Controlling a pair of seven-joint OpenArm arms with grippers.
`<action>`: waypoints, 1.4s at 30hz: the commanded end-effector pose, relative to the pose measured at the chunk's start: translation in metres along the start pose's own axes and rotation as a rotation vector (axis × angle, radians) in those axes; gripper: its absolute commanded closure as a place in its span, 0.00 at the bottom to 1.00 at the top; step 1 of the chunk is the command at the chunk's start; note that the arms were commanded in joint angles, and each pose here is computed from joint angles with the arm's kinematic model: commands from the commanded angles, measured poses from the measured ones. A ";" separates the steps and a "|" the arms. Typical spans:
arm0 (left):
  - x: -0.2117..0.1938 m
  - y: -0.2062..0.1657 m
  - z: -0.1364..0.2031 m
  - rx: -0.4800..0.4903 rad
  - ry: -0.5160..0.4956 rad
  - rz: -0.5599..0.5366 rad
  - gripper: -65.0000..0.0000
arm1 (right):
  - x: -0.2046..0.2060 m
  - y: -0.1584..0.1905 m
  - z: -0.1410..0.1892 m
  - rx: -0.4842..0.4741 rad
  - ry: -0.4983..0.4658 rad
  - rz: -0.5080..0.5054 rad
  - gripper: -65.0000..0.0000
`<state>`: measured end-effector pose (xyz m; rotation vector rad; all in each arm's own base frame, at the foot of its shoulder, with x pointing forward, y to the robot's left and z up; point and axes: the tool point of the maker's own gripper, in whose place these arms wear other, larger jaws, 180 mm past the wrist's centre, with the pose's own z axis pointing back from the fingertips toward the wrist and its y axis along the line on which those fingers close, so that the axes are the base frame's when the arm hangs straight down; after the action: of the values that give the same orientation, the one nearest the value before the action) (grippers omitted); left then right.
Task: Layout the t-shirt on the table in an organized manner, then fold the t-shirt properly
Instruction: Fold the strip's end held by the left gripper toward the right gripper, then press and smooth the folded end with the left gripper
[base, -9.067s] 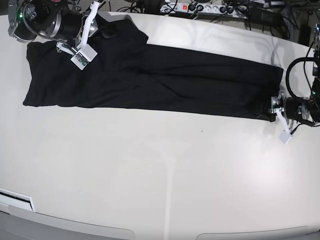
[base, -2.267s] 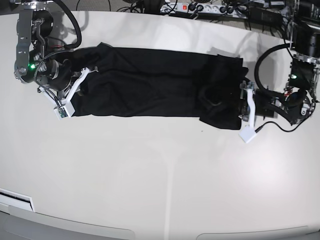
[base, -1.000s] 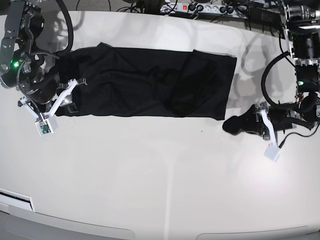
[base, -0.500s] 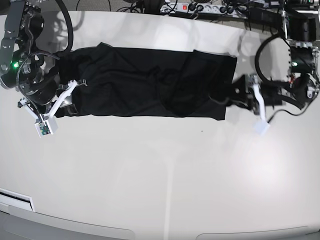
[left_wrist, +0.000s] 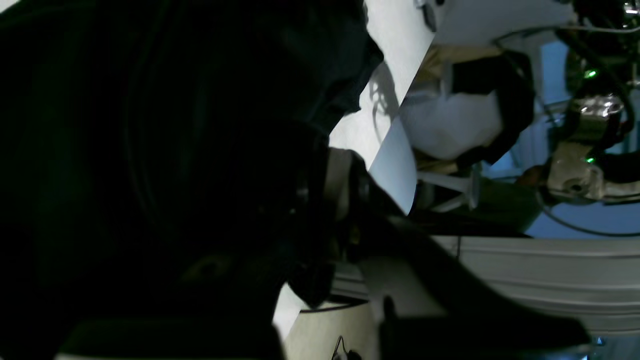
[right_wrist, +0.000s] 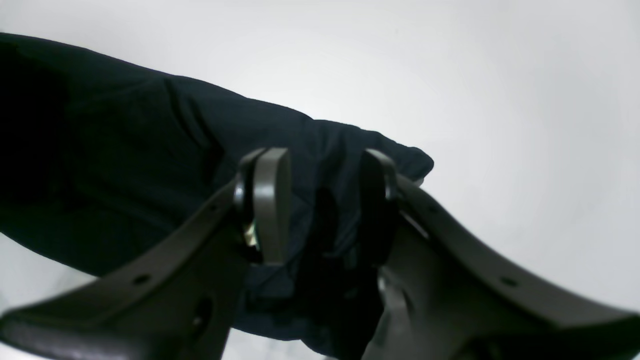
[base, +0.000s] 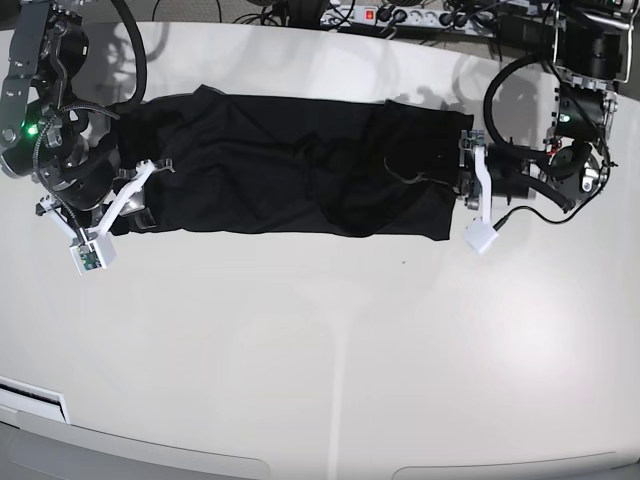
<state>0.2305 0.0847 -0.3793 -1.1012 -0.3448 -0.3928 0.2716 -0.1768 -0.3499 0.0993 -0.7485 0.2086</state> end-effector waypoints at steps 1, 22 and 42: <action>0.014 -0.005 0.003 -0.014 -0.035 -0.031 0.94 | 0.015 -0.002 0.004 -0.003 -0.051 0.010 0.61; 0.023 -0.019 -0.004 -0.040 -0.048 -0.081 0.51 | 0.012 -0.004 0.003 -0.017 -0.041 0.010 0.61; -0.008 -0.095 -0.061 -0.237 0.014 -0.172 0.52 | 0.015 -0.004 0.003 -0.019 -0.060 0.004 0.61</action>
<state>0.1758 -0.0072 -0.3455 -1.2801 -0.3425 -0.6012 0.2728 -0.1778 -0.3493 0.0912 -0.7593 0.2010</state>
